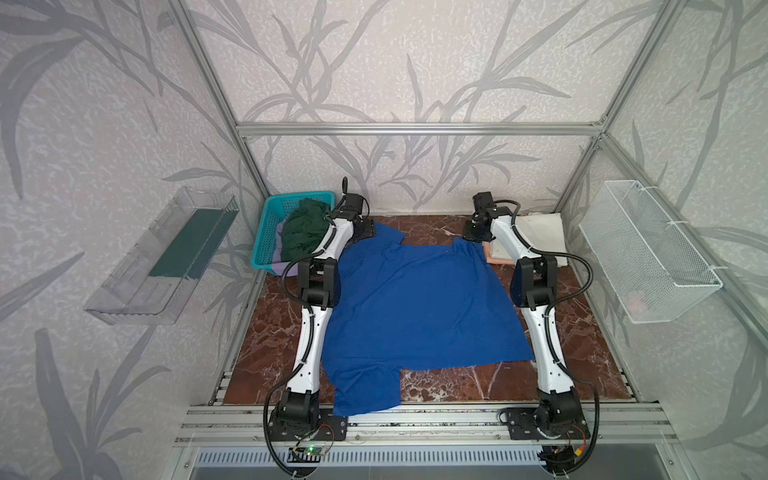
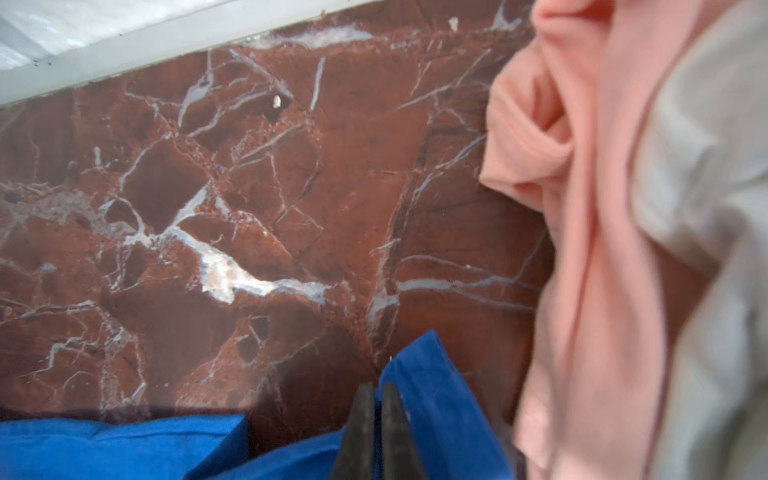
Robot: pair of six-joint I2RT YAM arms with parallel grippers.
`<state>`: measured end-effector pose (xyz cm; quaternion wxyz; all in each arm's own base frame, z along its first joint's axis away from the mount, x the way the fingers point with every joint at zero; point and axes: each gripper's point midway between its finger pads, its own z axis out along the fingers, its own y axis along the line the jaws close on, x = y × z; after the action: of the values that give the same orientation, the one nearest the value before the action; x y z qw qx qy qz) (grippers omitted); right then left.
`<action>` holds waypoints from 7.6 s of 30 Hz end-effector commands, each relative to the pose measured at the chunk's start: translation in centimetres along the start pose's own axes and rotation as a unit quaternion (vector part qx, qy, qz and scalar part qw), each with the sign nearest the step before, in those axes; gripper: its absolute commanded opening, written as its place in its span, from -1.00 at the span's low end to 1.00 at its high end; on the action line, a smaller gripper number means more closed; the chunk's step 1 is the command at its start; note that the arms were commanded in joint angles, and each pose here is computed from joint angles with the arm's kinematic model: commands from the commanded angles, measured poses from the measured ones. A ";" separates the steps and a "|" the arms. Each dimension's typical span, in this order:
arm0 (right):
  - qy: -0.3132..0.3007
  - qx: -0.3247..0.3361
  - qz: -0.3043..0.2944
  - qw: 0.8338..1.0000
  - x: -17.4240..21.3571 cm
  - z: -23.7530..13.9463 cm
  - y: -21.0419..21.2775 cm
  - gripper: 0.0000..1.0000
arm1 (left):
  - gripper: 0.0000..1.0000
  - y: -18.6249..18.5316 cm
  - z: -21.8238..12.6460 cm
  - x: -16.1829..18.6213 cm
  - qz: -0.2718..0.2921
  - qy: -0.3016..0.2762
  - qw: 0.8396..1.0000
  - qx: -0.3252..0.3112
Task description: Fold and stack the t-shirts
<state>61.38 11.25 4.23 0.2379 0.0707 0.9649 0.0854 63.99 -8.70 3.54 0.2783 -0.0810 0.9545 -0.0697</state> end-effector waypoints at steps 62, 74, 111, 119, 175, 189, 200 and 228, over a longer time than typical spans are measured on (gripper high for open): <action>-0.042 -0.037 -0.098 0.994 -3.7 -5.5 1.3 -1.00 | -1.00 -1.1 -16.8 -1.3 0.055 -0.052 0.997 0.033; -0.098 -0.054 -0.094 0.989 -0.4 -6.2 0.7 -1.00 | -1.00 -1.5 -18.2 5.2 0.008 -0.102 0.992 0.075; -0.118 -0.017 0.021 0.993 6.9 -7.6 -3.3 -0.13 | -0.36 2.5 -20.6 18.5 -0.072 -0.148 0.986 -0.016; -0.070 0.015 0.020 0.997 10.3 -7.9 -4.0 -0.14 | -0.36 3.2 -20.4 19.1 -0.063 -0.133 0.988 -0.039; 0.076 0.064 0.041 0.994 16.9 -10.5 -2.8 0.00 | -1.00 2.8 -15.5 17.3 -0.028 -0.055 0.993 -0.096; 0.055 0.117 0.053 0.990 9.6 -7.4 -2.9 0.04 | -1.00 0.6 -19.5 16.8 -0.016 -0.087 0.996 -0.024; 0.060 0.158 0.046 0.985 9.2 -6.2 -4.2 -0.16 | -1.00 0.8 -18.6 18.5 -0.014 -0.070 0.997 -0.022; 0.021 0.130 0.061 0.989 11.1 -9.5 -4.4 -0.99 | -0.97 3.3 -19.7 21.6 -0.034 -0.085 0.995 -0.040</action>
<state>46.53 7.58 4.08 0.1602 0.1468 0.9751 -0.0440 35.29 -8.69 7.53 0.3359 -0.1173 0.9335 -0.0446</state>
